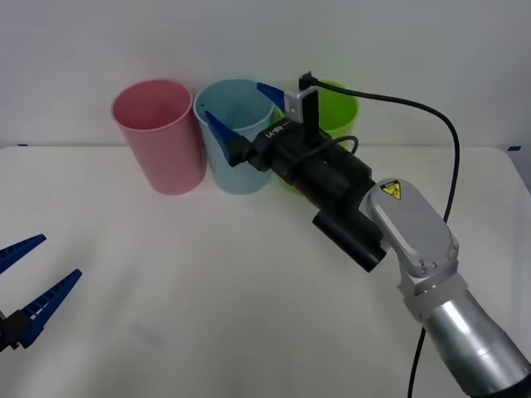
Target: Grasp the object on the table and drop it into the matching bin: aluminum can to the light blue bin, PET bottle to the pink bin.
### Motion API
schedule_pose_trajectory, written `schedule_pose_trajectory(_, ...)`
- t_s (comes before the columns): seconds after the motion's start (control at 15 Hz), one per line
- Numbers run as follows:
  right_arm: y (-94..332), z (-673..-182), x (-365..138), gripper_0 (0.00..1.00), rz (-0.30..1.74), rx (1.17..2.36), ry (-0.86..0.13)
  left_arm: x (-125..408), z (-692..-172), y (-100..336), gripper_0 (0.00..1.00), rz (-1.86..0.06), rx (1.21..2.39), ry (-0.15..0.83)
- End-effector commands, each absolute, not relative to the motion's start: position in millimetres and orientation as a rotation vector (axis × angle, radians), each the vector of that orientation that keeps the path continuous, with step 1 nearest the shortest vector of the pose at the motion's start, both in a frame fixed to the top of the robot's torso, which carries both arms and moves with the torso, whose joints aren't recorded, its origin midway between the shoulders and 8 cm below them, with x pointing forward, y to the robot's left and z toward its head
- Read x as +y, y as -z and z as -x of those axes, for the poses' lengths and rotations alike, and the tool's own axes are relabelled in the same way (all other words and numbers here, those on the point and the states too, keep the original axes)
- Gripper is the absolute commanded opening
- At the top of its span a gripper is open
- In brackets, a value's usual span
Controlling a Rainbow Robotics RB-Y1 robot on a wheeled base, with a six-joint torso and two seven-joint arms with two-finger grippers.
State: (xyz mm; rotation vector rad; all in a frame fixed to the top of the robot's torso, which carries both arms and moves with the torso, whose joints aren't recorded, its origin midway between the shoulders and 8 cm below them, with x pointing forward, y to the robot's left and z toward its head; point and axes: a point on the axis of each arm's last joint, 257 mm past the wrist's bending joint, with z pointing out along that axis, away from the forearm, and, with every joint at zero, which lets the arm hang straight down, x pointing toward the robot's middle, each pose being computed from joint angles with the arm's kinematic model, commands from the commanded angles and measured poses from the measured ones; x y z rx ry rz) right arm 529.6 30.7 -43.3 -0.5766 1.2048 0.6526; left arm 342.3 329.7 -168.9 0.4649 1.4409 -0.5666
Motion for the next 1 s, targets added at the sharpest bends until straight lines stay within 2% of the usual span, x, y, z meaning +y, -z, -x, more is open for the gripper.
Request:
schedule_pose_trajectory(0.07, 51.2, -488.2, 2.6, 1.00, 0.608, 1.197, -0.662, 329.7, -342.3, 168.9, 1.00, -0.465, 1.441, 0.567)
schedule_pose_trajectory(0.53, 85.6, -420.0, -75.0, 1.00, 0.680, 1.251, -0.626, 329.7, -342.3, 168.9, 1.00, -0.465, 1.441, 0.567)
schedule_pose_trajectory(1.0, 116.9, -379.6, -150.5, 1.00, 0.753, 1.311, -0.591, 329.7, -342.3, 168.9, 1.00, -0.465, 1.441, 0.567)
